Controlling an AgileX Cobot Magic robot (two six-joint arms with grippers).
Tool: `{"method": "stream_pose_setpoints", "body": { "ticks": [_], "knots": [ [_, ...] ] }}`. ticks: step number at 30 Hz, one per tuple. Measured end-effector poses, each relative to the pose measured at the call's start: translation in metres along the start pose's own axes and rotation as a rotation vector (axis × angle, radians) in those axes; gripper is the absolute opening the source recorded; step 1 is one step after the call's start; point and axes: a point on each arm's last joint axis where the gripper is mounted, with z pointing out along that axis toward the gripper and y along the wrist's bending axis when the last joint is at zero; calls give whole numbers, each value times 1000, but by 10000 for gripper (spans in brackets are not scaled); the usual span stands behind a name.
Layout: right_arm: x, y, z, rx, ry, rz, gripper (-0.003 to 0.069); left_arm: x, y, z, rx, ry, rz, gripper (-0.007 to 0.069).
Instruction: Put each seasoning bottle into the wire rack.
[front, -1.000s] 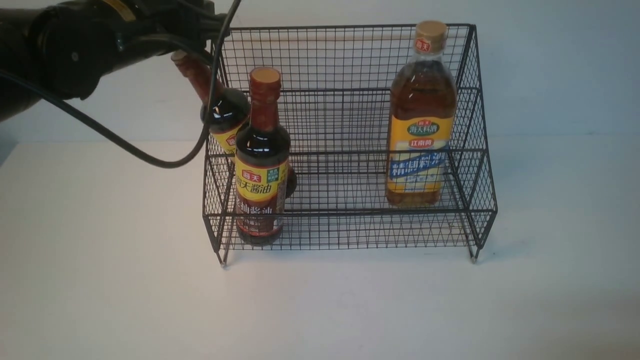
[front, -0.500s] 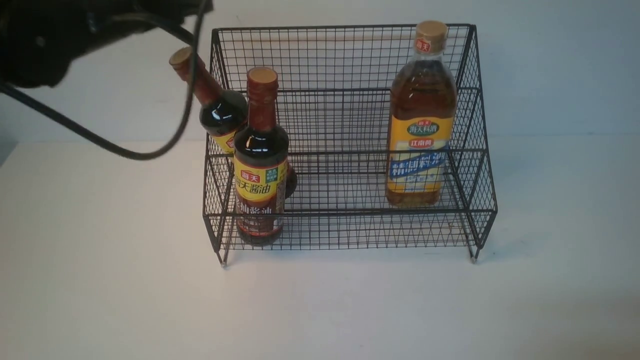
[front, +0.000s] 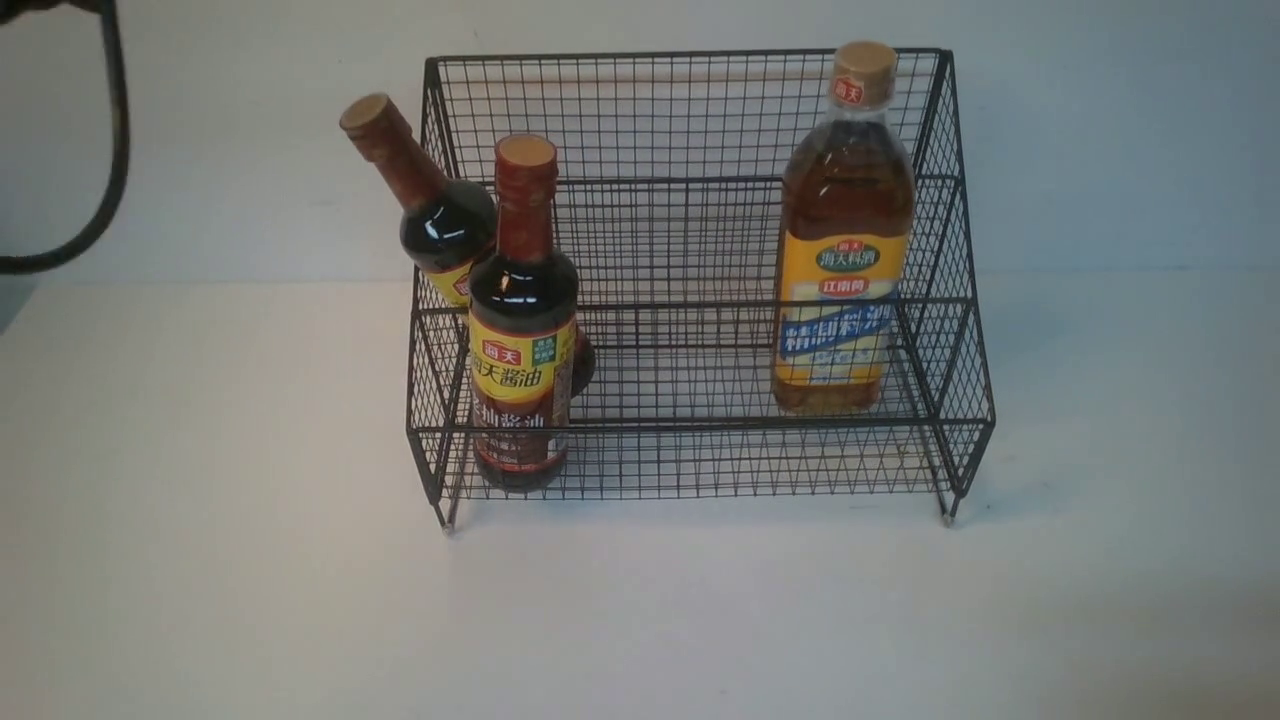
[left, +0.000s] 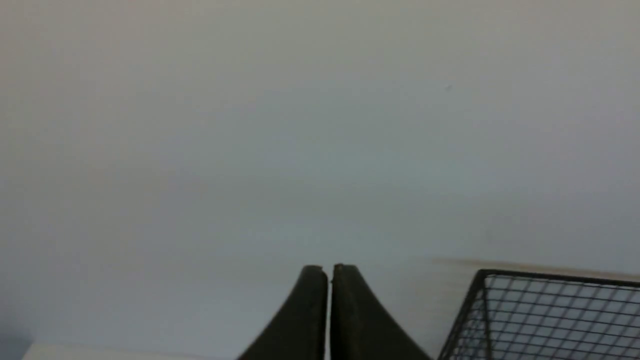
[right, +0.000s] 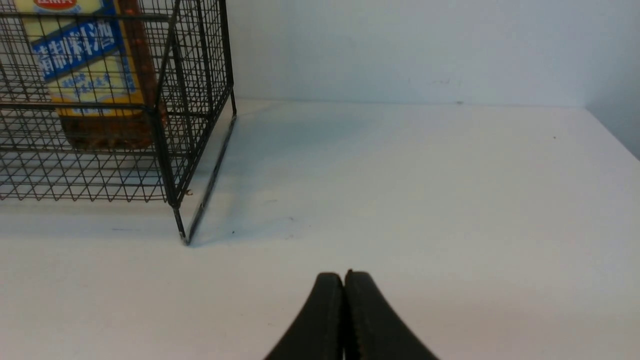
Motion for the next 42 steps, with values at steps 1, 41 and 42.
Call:
{"method": "stream_pose_setpoints", "body": {
  "ticks": [1,41,42],
  "knots": [
    [0,0,0,0,0,0,-10,5,6,-1,-16,13,-18,6],
    [0,0,0,0,0,0,-10,98,-64,42,180,64,18,8],
    [0,0,0,0,0,0,-10,99,-65,42,183,64,24,8]
  ]
}}
